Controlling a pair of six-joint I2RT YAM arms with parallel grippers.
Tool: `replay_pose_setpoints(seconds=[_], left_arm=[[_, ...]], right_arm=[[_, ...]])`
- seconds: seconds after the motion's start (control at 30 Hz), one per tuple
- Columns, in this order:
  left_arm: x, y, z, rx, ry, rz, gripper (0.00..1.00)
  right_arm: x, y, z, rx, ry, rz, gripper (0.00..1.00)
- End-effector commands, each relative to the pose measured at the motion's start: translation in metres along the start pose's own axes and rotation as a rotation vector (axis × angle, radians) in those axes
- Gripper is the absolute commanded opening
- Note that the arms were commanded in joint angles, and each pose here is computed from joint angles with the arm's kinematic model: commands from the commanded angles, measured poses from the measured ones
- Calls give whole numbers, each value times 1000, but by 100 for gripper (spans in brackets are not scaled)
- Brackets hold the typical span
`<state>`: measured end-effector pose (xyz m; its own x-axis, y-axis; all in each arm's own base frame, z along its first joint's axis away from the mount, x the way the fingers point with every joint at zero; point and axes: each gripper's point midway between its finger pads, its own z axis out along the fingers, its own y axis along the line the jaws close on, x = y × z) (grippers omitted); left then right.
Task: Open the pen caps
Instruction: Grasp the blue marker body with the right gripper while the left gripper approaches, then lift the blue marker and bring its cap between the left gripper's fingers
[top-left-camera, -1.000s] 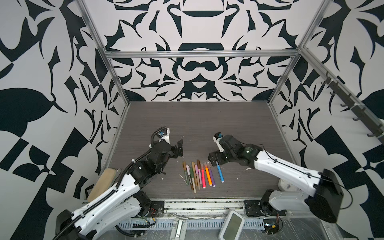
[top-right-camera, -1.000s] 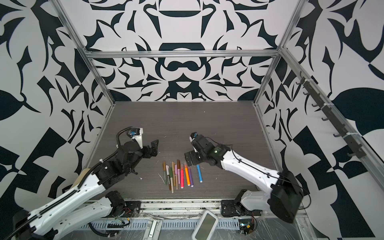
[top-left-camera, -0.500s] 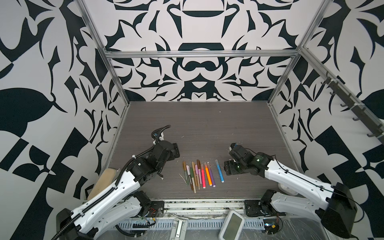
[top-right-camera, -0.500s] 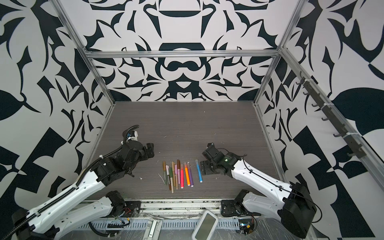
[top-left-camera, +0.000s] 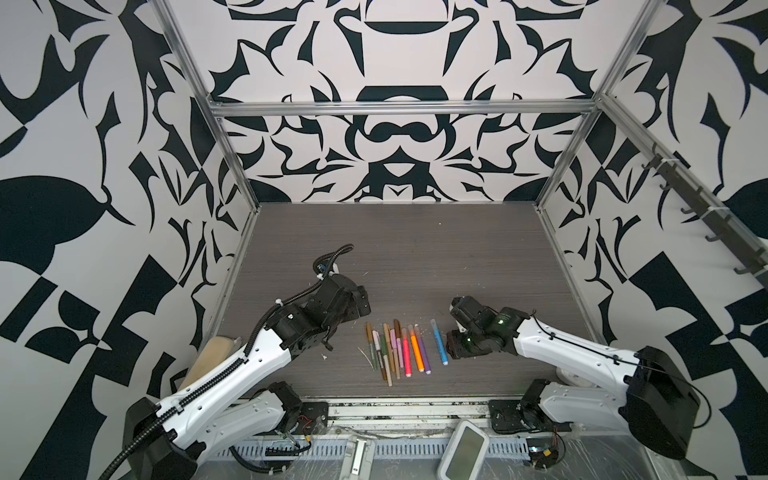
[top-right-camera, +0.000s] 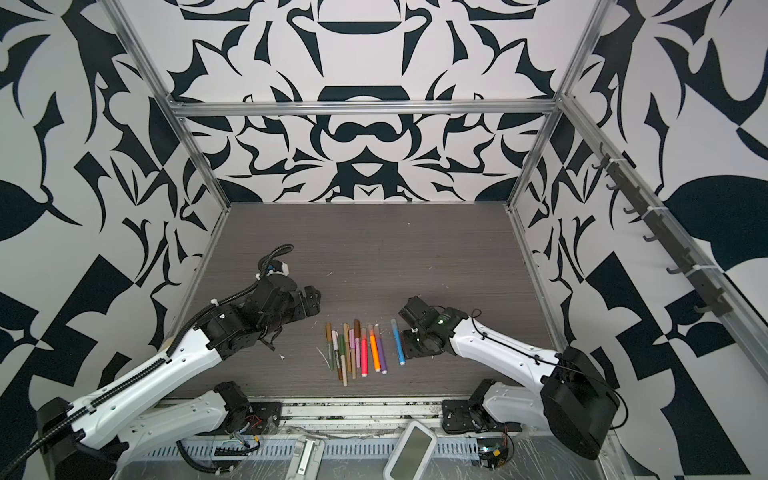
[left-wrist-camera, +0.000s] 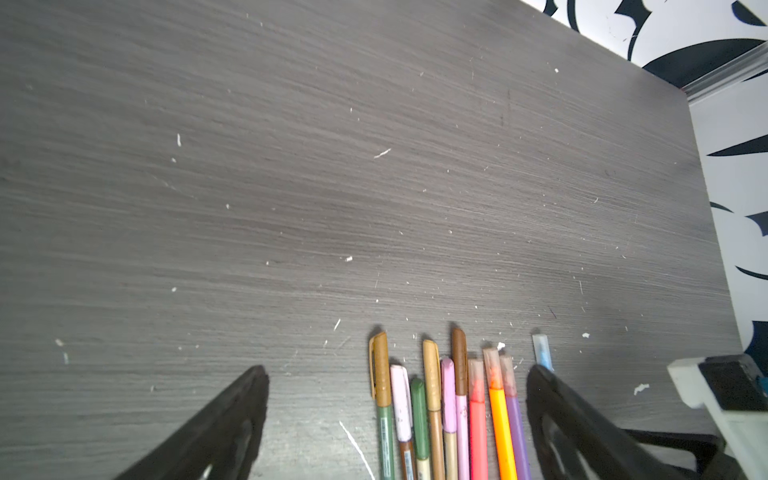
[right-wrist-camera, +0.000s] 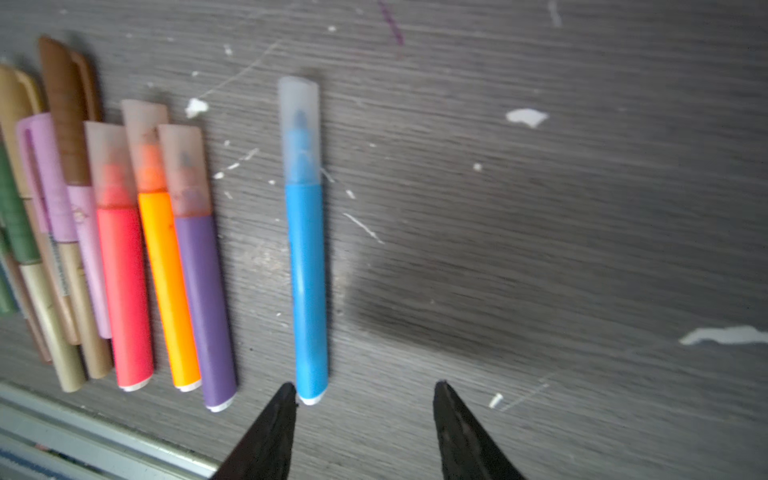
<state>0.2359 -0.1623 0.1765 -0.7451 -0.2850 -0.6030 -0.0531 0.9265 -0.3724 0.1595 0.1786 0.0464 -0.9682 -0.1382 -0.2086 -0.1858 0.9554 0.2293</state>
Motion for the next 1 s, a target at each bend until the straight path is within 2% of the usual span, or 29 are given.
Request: replay_pose_setpoints(seconds=[0.0, 0.17, 0.37, 0.53, 0.6, 0.7, 0.87, 0.97], left_arm=[[8, 14, 2, -25, 9, -86, 99], [12, 16, 2, -6, 12, -135, 99], [15, -4, 0, 85, 55, -87, 99], [18, -14, 0, 130, 82, -79, 99], [21, -20, 2, 143, 116, -75, 99], [30, -42, 6, 225, 186, -99, 99], [36, -90, 11, 436, 269, -189, 99], [36, -111, 16, 518, 307, -252, 90]], right_arm=[[-4, 13, 6, -16, 1, -20, 51], [-1, 17, 18, 65, 20, -59, 44], [3, 11, 28, 171, 30, -66, 32], [7, 2, 31, 215, 42, -46, 27], [6, 8, 30, 181, 46, -54, 12], [0, 27, 19, 110, 49, -127, 0], [-19, 70, -16, -67, 18, -204, 0], [-28, 102, -35, -207, -3, -186, 0]])
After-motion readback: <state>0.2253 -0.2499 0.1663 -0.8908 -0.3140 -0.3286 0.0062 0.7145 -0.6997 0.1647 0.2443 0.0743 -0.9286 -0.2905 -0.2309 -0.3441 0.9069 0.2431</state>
